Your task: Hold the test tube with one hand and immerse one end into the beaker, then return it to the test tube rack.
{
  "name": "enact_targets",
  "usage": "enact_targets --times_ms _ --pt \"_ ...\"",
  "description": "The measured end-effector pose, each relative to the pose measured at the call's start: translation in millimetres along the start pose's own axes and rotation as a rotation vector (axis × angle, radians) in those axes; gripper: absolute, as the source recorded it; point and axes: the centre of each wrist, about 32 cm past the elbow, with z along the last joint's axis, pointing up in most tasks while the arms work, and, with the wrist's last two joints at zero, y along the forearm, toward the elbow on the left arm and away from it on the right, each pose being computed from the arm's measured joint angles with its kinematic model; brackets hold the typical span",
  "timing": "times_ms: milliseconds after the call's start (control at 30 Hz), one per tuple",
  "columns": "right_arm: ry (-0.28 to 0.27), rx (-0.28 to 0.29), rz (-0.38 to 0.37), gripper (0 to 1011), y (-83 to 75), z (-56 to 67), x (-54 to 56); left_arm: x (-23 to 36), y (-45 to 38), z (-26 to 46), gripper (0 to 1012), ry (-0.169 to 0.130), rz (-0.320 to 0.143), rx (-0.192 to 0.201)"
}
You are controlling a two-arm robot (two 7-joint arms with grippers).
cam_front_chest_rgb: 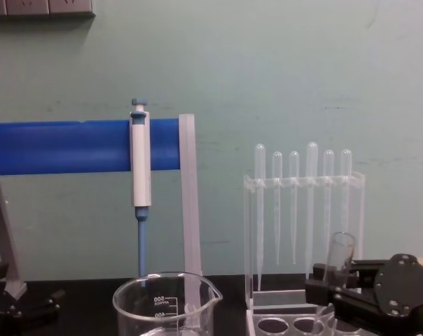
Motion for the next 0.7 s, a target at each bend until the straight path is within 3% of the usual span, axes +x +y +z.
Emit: enact_targets --times_ms 67,500,700 --pt "0.0 0.001 0.0 226 0.0 0.1 0.1 0.0 0.0 0.0 1000 0.0 0.0 0.0" --pt "-0.001 0.001 0.0 226 0.1 0.3 0.0 0.0 0.0 0.0 1000 0.0 0.0 0.0" --pt "-0.034 -0.005 -0.013 225 0.7 10.3 4.3 0.0 0.0 0.0 1000 0.0 0.0 0.0"
